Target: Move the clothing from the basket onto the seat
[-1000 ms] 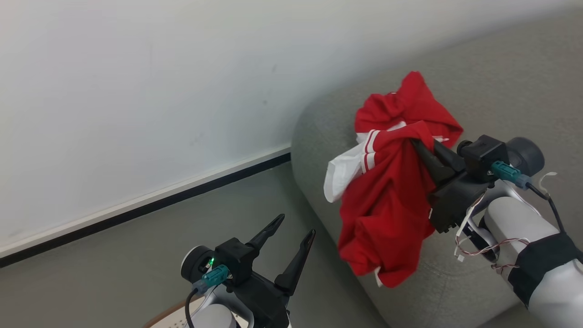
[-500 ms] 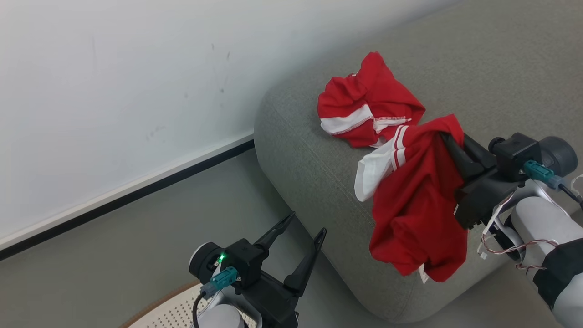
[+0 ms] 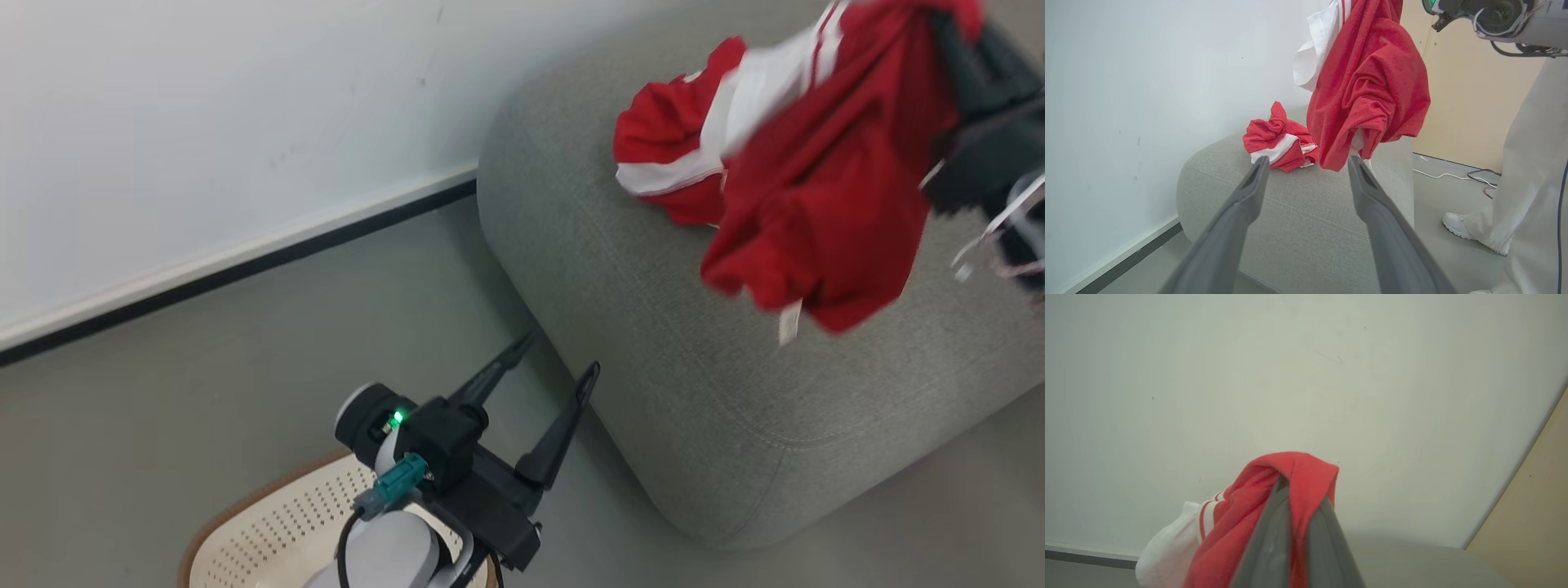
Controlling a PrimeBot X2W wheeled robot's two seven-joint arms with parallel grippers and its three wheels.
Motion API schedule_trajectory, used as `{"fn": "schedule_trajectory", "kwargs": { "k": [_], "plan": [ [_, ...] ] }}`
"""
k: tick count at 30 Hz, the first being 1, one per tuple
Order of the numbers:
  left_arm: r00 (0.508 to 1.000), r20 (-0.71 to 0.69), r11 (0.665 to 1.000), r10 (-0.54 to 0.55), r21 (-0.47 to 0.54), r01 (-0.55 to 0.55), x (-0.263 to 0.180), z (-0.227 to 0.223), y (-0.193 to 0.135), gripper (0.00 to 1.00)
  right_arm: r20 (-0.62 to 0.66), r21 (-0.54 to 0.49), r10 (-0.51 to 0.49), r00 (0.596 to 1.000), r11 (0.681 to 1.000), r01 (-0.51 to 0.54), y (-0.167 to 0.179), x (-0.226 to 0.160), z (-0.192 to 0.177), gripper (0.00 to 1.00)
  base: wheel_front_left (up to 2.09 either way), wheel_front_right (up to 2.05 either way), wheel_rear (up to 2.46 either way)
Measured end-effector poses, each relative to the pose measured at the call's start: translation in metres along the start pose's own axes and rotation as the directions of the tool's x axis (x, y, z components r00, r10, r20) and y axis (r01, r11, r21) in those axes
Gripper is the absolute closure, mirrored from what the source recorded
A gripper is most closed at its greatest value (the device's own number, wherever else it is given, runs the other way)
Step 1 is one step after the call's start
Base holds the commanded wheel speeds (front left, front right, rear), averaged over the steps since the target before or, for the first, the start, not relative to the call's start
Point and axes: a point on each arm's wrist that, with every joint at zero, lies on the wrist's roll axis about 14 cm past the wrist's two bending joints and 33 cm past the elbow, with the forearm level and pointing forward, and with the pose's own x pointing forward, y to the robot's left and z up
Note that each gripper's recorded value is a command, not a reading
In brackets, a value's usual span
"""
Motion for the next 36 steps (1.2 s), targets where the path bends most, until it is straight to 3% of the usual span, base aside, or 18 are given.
{"fn": "schedule_trajectory", "kwargs": {
  "k": [7, 14, 27, 36],
  "plan": [
    [0.998, 0.032, 0.999, 0.053, 0.003, -0.053, 0.003, 0.007, 0.036, 0.0, 0.06, -0.067, -0.088, 0.994, 0.994, 0.092, -0.049, 0.054, 0.035, 1.0, 0.0, 0.0, 0.0],
    [0.995, 0.043, 0.996, 0.087, 0.022, -0.088, 0.001, 0.008, 0.067, 0.0, 0.025, -0.096, -0.159, 0.987, 0.982, 0.16, -0.075, 0.094, 0.023, 1.0, 0.0, 0.0, 0.0],
    [0.991, 0.03, 0.991, 0.13, 0.021, -0.131, 0.002, -0.006, 0.117, 0.0, -0.205, -0.088, -0.174, 0.963, 0.983, 0.159, -0.033, 0.146, -0.104, 1.0, 0.0, 0.0, 0.0],
    [0.982, -0.078, 0.985, 0.174, 0.012, -0.174, -0.01, -0.058, 0.155, 0.0, -0.433, -0.007, -0.077, 0.898, 0.997, 0.082, 0.051, 0.14, -0.224, 1.0, 0.0, 0.0, 0.0]
  ]
}}
